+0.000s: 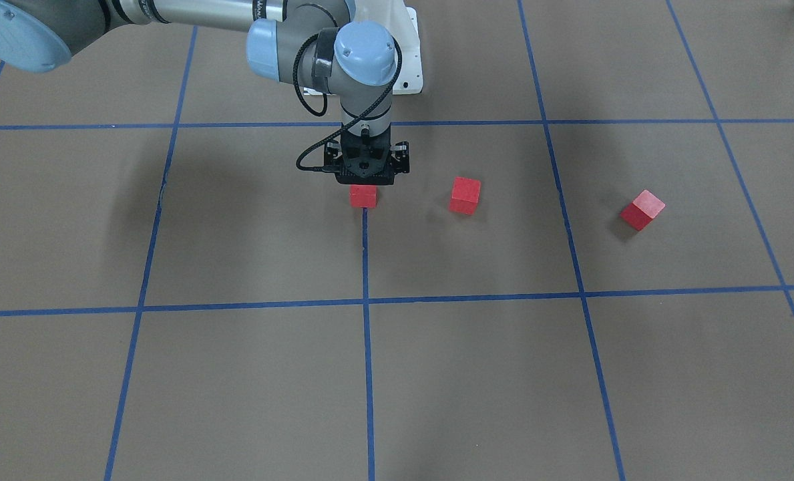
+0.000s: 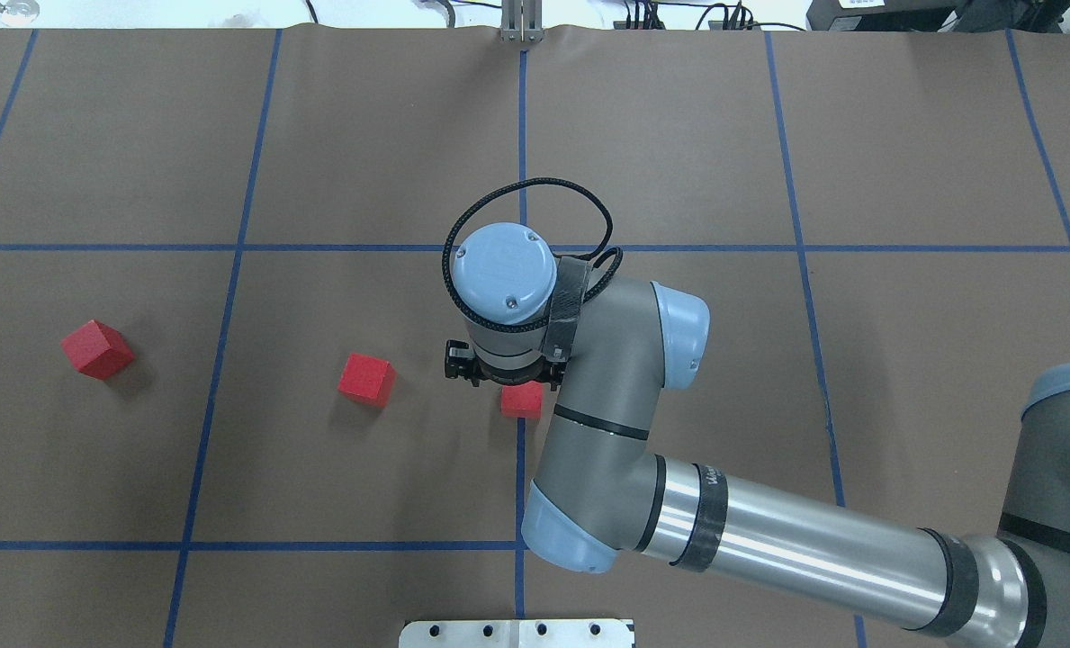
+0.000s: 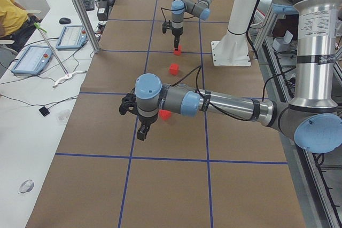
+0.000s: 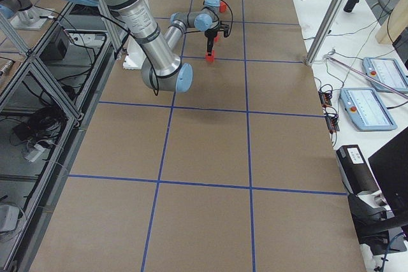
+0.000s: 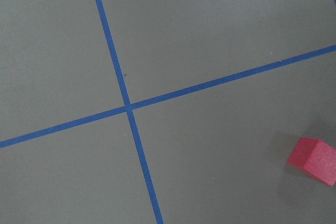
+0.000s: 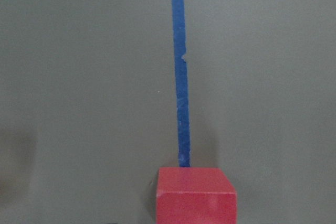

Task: Form red blocks into L shape at center
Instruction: 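Withdraw the right arm while the left arm reaches toward the middle red cube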

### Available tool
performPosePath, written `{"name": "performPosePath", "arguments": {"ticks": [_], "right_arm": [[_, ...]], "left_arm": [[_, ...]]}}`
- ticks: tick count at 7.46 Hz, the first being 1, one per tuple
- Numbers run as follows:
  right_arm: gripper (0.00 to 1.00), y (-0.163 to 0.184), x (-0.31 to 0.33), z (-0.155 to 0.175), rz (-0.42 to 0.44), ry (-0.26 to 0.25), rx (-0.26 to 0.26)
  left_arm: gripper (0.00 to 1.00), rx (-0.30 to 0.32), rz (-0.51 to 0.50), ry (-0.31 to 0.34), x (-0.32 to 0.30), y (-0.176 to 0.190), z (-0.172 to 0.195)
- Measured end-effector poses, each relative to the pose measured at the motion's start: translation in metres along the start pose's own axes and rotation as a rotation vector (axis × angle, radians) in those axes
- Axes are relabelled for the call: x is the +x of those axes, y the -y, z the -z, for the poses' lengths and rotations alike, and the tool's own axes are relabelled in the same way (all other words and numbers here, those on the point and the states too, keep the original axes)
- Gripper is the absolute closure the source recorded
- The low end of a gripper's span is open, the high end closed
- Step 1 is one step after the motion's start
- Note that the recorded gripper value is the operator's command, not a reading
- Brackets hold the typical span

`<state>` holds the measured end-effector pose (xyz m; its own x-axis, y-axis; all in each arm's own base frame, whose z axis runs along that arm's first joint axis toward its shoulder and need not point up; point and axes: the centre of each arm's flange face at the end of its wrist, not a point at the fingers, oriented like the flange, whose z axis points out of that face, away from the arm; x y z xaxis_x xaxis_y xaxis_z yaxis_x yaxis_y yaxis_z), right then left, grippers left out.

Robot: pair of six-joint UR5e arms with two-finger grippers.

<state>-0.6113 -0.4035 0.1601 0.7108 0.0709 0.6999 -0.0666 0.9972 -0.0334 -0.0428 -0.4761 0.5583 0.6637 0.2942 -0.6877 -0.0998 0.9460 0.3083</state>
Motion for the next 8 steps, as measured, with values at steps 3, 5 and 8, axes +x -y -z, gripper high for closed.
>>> {"name": "performPosePath", "arguments": {"ticks": [3, 5, 8], "right_arm": [[0.01, 0.097, 0.074, 0.067, 0.015, 0.059, 0.038], [0.01, 0.168, 0.186, 0.114, 0.091, 0.074, 0.063], [0.01, 0.247, 0.404, 0.164, 0.253, 0.03, 0.091]], "left_arm": [[0.0, 0.074, -0.084, 0.012, 0.015, 0.02, 0.016], [0.0, 0.157, -0.168, 0.015, 0.027, 0.046, 0.023], [0.0, 0.225, -0.224, -0.054, 0.084, 0.066, -0.002]]}}
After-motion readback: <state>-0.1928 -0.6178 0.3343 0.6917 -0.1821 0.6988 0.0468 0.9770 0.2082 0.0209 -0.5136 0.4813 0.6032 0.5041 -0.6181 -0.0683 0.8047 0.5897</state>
